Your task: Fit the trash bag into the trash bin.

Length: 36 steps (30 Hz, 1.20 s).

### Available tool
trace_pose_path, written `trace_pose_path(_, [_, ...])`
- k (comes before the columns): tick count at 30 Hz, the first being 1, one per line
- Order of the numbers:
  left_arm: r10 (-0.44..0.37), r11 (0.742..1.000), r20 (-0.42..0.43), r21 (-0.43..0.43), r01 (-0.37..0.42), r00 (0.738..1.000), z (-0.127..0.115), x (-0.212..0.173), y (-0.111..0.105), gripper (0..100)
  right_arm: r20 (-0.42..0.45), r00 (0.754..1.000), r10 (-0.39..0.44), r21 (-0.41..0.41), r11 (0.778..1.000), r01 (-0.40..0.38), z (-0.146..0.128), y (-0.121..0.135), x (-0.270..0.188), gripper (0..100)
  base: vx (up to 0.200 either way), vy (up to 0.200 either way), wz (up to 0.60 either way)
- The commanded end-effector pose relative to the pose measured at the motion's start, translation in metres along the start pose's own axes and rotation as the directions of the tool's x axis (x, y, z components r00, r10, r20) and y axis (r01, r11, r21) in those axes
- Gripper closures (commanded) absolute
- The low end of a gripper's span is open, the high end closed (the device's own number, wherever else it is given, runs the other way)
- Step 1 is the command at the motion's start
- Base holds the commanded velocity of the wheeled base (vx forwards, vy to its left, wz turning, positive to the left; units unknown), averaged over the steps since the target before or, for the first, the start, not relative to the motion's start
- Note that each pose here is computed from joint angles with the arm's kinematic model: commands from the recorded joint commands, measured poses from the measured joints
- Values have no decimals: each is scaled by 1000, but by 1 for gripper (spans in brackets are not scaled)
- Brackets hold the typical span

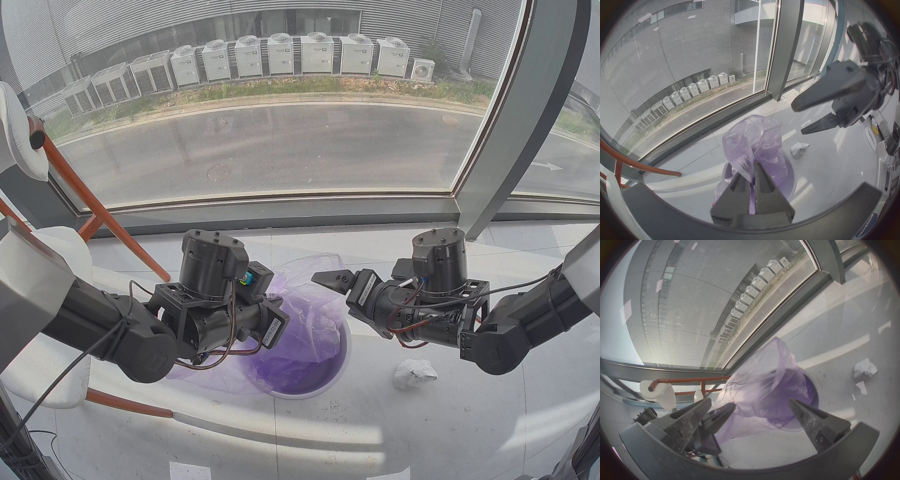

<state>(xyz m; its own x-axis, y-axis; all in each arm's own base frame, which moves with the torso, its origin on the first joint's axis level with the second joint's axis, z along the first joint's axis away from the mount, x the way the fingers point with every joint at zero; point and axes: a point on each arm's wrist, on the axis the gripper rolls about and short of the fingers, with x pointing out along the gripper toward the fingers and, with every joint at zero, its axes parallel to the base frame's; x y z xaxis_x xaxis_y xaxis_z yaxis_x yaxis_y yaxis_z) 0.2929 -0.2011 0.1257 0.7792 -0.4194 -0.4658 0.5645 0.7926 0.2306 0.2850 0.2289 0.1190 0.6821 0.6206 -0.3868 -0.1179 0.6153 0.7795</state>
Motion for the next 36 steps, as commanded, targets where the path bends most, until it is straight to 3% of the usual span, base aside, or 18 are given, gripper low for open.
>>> trace_pose_path(1, [-8,1000,-24,6,8,1000,-8,-3,-3,100,-5,999,32,46,998,-32,0,23,0,0,0,0,0])
trace_pose_path(4, [-7,1000,-11,7,7,1000,-5,-9,-2,100,-3,1000,31,68,997,-31,6,30,2,0,0,0,0])
trace_pose_path(9, [-10,1000,-12,8,10,1000,-6,-14,-2,100,-77,993,-88,146,984,99,12,36,10,0,0,0,0])
trace_pose_path(13, [-11,1000,-7,5,11,1000,-5,-14,-3,100,-99,986,-132,207,967,150,16,38,23,0,0,0,0])
trace_pose_path(22, [-11,1000,-2,7,11,1000,-4,-15,-3,100,-145,963,-227,220,942,255,24,32,48,0,0,0,0])
trace_pose_path(36, [-26,1000,6,6,26,1000,-1,-16,-9,100,-173,948,-266,212,930,300,19,25,69,0,0,0,0])
